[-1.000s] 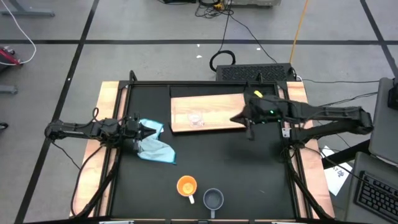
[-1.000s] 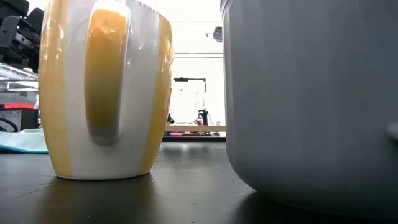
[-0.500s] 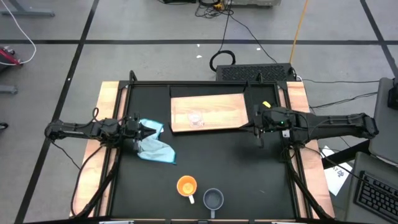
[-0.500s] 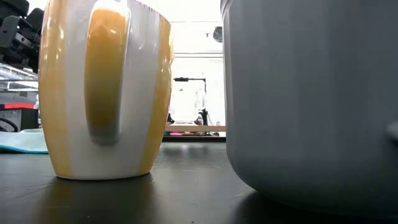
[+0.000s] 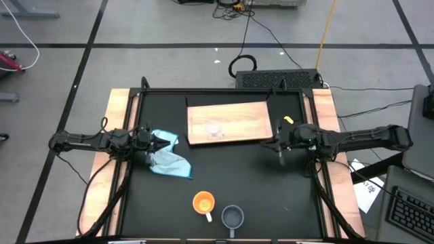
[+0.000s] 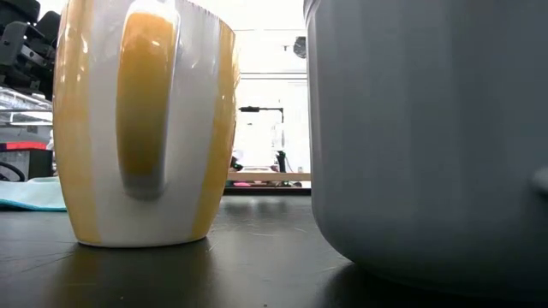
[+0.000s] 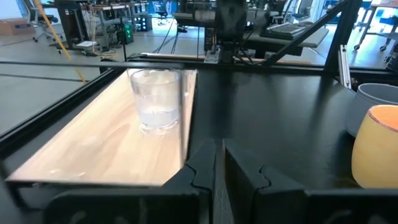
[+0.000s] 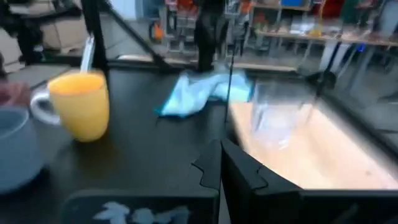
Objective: Stack small to large cups/mugs on shelf
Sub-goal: Put the transparent mug on the shelf
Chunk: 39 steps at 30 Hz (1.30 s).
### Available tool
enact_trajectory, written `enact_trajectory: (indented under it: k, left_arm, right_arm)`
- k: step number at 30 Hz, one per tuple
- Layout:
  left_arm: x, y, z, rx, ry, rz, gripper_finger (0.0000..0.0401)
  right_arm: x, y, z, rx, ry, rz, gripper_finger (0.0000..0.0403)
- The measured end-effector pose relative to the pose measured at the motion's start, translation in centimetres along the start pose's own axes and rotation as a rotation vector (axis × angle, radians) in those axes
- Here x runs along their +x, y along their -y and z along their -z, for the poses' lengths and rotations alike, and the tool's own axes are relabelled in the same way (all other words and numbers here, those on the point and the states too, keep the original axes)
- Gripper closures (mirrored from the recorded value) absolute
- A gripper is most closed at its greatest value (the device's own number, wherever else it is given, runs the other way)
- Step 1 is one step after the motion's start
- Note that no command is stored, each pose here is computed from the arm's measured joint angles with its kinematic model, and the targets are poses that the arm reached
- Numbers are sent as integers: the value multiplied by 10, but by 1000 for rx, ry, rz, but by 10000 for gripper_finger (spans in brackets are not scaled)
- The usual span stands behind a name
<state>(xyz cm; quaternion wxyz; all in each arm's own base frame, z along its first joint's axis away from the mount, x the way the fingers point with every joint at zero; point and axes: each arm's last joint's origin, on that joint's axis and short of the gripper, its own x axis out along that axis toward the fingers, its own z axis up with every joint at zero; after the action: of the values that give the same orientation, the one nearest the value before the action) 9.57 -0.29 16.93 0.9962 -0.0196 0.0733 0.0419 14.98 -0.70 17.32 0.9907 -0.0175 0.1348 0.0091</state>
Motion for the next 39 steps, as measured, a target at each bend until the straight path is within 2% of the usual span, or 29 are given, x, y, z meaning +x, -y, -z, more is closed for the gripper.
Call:
enact_trajectory:
  k: [2,4,8,16,29,39]
  left_arm:
    - [0,0,0,0,-1,0,368]
    - [0,0,0,0,0,0,368]
    - [0,0,0,0,0,0,368]
    - [0,0,-2,-25,19,2,368]
    - [-1,1,-10,-100,104,11,368]
    - [-2,1,-19,-189,192,28,368]
  right_arm:
    - [0,0,9,12,-45,-4,403]
    - [0,0,4,8,4,-8,403]
    - [0,-1,8,35,-26,-11,403]
    - [0,-1,4,47,11,-13,403]
    - [0,-12,2,27,30,-191,403]
    - [0,-17,0,10,44,-220,403]
